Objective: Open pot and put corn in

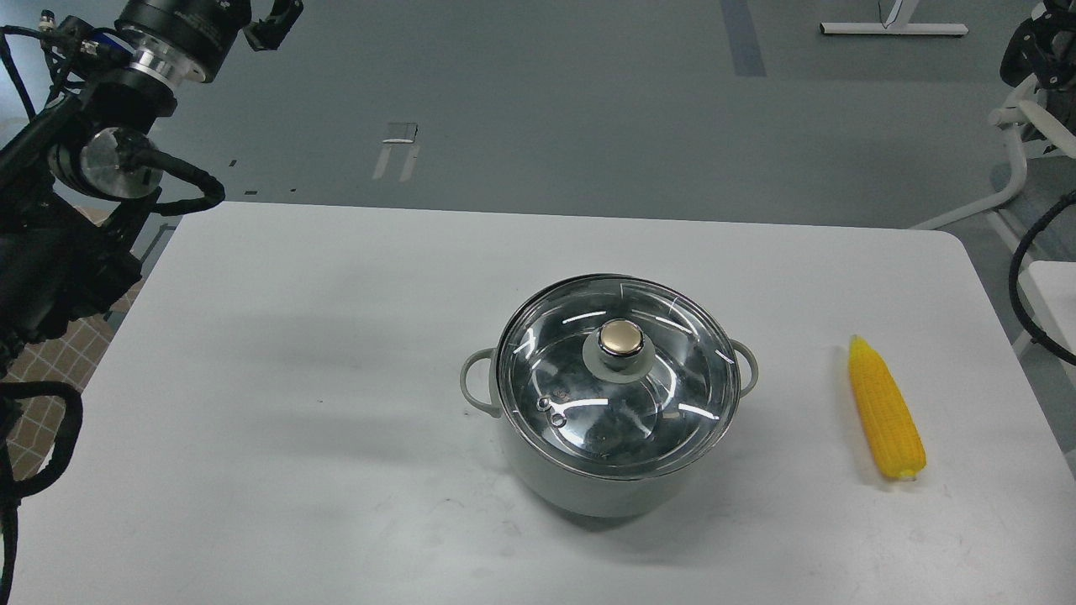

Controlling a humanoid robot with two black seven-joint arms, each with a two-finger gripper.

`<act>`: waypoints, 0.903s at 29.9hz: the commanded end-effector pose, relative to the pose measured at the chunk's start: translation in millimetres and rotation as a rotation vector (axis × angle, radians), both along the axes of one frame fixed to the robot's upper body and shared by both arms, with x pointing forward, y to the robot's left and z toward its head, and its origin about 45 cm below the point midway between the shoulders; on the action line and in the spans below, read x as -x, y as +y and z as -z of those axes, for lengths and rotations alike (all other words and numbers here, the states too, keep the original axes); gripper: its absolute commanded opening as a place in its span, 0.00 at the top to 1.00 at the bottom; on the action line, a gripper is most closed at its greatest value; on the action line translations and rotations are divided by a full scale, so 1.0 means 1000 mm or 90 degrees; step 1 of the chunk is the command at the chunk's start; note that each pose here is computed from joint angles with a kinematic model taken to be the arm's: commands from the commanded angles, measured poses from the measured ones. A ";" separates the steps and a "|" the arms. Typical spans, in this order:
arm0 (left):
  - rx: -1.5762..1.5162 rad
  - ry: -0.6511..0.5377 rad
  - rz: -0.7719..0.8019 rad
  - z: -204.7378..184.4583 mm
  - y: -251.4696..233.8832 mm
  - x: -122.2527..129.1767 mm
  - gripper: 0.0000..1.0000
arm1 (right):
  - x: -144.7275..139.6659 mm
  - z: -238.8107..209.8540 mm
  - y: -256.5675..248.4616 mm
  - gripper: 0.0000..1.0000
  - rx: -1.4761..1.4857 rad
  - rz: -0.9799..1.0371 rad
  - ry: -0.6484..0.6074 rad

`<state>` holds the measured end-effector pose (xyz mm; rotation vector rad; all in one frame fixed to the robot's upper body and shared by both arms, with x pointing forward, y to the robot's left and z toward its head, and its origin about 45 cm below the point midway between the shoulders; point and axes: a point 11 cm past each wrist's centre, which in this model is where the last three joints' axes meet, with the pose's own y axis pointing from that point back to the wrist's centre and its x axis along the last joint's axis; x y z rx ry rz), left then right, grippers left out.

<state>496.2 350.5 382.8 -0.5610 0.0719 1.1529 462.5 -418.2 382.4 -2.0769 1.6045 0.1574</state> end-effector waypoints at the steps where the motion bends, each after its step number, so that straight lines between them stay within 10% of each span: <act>1: 0.005 -0.008 0.000 -0.004 -0.001 0.000 0.02 | -0.001 -0.001 0.001 0.00 -0.001 0.000 0.001; 27: 0.001 -0.023 0.039 -0.012 -0.018 0.004 0.03 | 0.005 -0.016 -0.012 0.00 0.023 0.007 -0.016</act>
